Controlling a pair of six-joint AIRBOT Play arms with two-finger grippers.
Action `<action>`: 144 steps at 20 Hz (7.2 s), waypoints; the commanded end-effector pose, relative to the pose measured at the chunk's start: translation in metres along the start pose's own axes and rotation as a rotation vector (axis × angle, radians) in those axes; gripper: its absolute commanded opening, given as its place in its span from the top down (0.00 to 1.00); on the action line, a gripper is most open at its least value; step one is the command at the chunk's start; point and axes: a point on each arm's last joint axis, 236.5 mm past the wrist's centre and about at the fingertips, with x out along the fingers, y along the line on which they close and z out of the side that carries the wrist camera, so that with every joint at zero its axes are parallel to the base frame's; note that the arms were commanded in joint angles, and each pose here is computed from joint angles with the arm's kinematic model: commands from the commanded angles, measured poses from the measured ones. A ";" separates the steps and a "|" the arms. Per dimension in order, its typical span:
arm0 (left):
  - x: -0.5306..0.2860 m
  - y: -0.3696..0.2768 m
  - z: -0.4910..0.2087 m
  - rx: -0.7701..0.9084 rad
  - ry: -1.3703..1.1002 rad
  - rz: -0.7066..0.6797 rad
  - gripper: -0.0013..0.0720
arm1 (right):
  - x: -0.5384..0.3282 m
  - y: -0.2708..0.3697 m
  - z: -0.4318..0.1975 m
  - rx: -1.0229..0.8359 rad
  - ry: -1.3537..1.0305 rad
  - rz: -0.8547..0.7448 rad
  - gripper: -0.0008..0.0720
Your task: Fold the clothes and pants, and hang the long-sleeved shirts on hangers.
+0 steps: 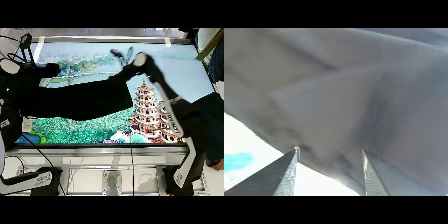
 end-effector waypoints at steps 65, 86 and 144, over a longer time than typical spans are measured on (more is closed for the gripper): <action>0.212 -0.132 -0.193 0.617 0.484 0.237 0.71 | -0.105 -0.142 -0.007 0.222 -0.165 -0.077 0.51; 0.131 -0.006 -0.033 0.577 0.320 0.685 0.02 | -0.024 -0.142 -0.043 0.398 -0.019 0.194 0.35; 0.111 -0.141 -0.120 0.586 0.535 0.269 0.85 | -0.133 -0.175 -0.135 0.553 0.198 -0.087 0.98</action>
